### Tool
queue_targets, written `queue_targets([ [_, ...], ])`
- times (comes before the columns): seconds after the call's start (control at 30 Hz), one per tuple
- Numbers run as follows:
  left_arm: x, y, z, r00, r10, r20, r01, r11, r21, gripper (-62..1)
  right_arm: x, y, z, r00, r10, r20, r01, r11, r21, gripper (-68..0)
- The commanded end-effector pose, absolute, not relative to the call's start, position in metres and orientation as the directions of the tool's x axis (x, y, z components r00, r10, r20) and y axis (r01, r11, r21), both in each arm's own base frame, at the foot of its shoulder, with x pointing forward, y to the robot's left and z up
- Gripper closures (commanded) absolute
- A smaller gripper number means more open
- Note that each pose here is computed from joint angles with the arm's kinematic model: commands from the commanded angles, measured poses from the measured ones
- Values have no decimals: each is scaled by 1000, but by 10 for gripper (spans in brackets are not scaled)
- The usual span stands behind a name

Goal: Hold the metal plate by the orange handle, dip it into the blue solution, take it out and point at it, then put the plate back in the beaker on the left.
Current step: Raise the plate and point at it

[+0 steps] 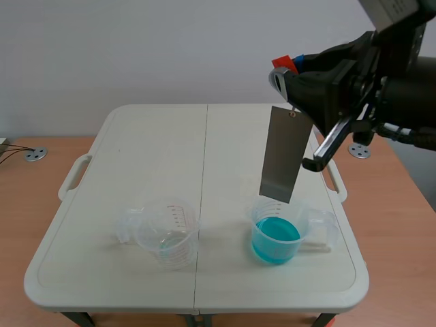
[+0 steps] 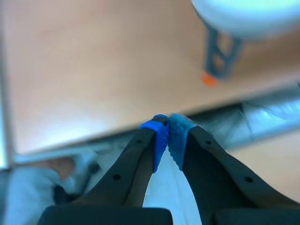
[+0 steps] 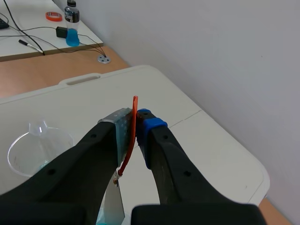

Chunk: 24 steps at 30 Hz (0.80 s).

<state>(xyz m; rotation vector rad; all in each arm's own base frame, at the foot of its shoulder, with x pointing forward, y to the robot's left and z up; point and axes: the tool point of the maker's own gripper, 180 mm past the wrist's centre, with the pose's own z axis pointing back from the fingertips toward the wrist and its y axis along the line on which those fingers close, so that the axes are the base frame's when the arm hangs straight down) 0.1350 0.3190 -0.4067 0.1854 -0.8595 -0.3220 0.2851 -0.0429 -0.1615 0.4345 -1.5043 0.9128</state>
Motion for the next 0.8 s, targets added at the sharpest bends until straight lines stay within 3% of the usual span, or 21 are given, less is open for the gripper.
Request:
queue_targets([
  [0.0,154,322,-387,549,-367,751,191,930,315,-21,282,-40,-142,-226,216,950,-731,607,-312,-13],
  [0.17,195,330,-338,413,-408,814,140,912,386,-21,278,-36,-133,-236,199,951,-737,601,-309,-13],
  [0.33,232,325,-300,290,-431,855,111,902,417,-21,275,-33,-126,-245,187,951,-742,595,-309,-13],
  [0.57,276,288,-270,145,-381,913,221,912,346,-21,274,-33,-127,-235,182,955,-746,596,-297,-13],
  [0.77,302,229,-268,96,-336,937,415,869,269,-21,275,-33,-127,-233,185,955,-746,596,-297,-13],
])
